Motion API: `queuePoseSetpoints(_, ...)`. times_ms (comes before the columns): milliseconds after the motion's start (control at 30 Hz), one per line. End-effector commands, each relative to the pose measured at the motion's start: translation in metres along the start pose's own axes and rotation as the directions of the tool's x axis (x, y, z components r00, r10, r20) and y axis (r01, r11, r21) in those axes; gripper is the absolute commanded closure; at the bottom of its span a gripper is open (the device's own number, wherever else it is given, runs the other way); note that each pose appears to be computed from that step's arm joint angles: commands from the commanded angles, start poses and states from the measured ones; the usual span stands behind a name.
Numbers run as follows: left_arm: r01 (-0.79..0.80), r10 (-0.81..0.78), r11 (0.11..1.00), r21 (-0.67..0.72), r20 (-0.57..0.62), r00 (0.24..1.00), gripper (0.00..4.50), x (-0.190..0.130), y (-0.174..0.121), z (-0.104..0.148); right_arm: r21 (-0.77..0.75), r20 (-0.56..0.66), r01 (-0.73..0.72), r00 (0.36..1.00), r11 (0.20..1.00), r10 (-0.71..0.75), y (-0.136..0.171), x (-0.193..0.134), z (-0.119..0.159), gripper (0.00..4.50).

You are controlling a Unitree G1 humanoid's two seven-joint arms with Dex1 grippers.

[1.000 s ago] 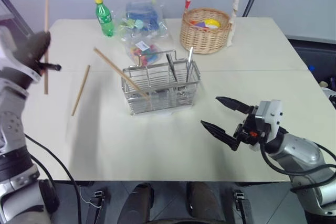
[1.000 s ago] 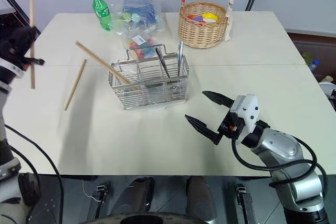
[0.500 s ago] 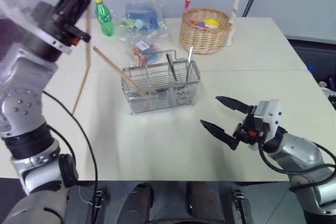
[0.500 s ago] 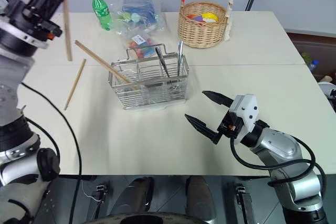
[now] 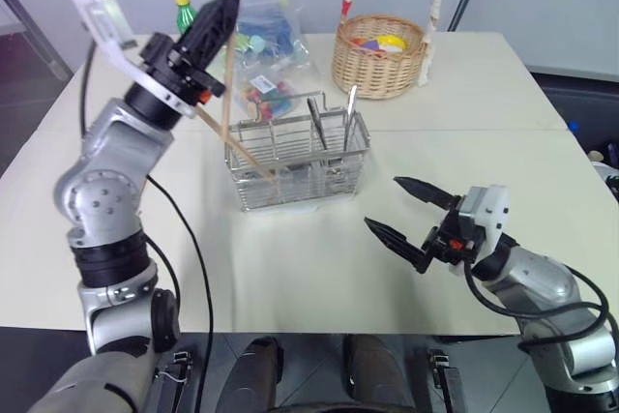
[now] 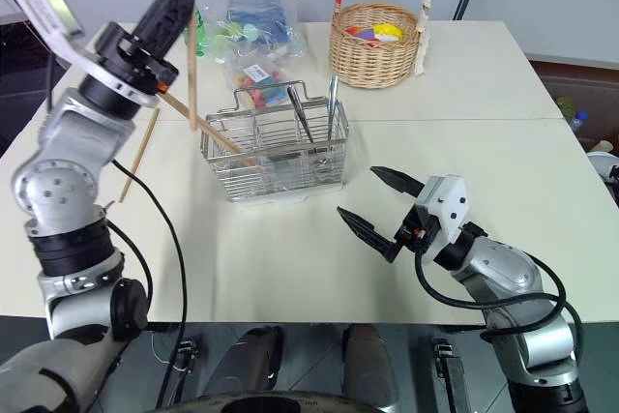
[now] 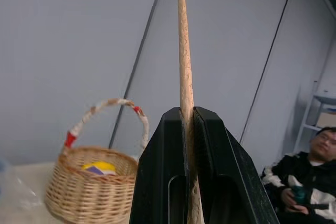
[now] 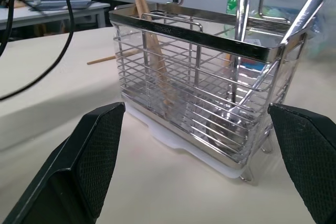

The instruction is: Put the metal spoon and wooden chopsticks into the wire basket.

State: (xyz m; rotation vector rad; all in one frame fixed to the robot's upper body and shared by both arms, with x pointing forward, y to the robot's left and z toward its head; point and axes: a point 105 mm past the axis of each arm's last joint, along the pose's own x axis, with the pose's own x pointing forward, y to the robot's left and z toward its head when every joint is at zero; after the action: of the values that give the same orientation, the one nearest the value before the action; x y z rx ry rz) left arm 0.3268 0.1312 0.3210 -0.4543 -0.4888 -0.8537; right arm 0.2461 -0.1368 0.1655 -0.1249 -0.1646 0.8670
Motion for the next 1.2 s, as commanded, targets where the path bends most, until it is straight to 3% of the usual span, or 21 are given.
queuePoseSetpoints(33,0.013,-0.013,1.000,0.001,0.018,1.000,4.44,0.000,-0.003,-0.005,-0.031,0.039,0.010,0.999,0.999,-0.009,0.000,0.002,0.009,0.00)
queuePoseSetpoints(167,0.012,-0.011,1.000,0.018,-0.032,0.999,4.44,-0.002,-0.003,-0.026,-0.031,0.041,0.013,0.999,0.999,-0.012,0.000,0.002,0.010,0.00)
queuePoseSetpoints(500,-0.023,0.037,0.988,0.150,-0.091,0.995,4.44,-0.006,0.006,-0.046,-0.026,0.053,0.020,0.998,0.999,-0.019,-0.002,0.006,0.011,0.00)
queuePoseSetpoints(1167,-0.019,0.030,0.987,0.159,-0.070,0.997,4.44,-0.001,0.011,-0.054,-0.019,0.061,0.033,0.998,0.999,-0.032,0.001,0.009,0.011,0.00)
queuePoseSetpoints(1200,-0.018,0.029,0.987,0.158,-0.071,0.997,4.10,-0.001,0.010,-0.054,-0.019,0.061,0.034,0.998,0.999,-0.033,0.001,0.009,0.011,0.00)
